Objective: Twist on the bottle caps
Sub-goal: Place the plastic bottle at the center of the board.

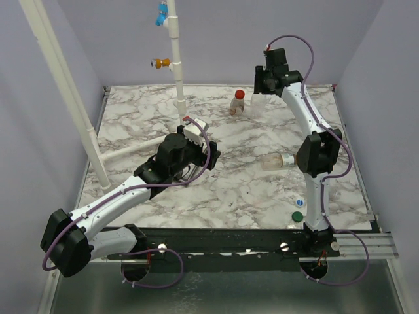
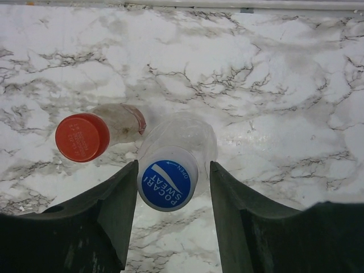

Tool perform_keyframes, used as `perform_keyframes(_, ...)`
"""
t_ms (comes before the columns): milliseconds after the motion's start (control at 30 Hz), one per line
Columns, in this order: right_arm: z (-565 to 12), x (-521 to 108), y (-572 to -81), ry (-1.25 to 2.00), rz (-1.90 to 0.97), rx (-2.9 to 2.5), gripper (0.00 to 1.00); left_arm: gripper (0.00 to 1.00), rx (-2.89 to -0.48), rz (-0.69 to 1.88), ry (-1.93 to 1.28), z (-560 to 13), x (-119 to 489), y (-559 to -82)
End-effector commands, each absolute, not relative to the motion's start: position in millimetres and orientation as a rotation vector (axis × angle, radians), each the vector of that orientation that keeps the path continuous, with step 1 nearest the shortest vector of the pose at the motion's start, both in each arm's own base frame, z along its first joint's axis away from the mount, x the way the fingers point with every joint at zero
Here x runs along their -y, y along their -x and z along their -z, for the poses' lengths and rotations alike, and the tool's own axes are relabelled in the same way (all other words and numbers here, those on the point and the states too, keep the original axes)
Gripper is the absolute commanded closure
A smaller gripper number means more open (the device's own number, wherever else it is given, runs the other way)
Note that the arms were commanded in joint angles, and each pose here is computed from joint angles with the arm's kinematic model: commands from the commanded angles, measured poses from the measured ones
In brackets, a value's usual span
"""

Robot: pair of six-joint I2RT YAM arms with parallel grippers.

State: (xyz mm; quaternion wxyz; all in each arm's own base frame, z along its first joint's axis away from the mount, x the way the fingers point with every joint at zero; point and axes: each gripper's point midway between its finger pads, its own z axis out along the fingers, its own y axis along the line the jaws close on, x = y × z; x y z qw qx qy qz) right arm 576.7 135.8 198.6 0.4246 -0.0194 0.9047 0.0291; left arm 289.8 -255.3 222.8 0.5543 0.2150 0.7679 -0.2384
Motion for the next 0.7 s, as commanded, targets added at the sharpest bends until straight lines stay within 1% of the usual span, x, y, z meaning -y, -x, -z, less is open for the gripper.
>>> perform_keyframes(0,-184,-135,-581,0.062,-0.025,-2.282,0.44,0.01,-1.834,0.574,-0.513,-217,254,-287)
perform_keyframes(267,-189,-135,-584,0.061,-0.03,-2.269,0.41,0.01,-1.838,0.577,-0.517,-216,255,-286)
perform_keyframes(533,-194,-137,-583,0.063,-0.044,-2.257,0.33,0.01,-1.839,0.578,-0.519,-216,256,-287)
perform_keyframes(667,-195,-139,-584,0.064,-0.051,-2.255,0.31,0.01,-1.839,0.578,-0.517,-216,255,-287)
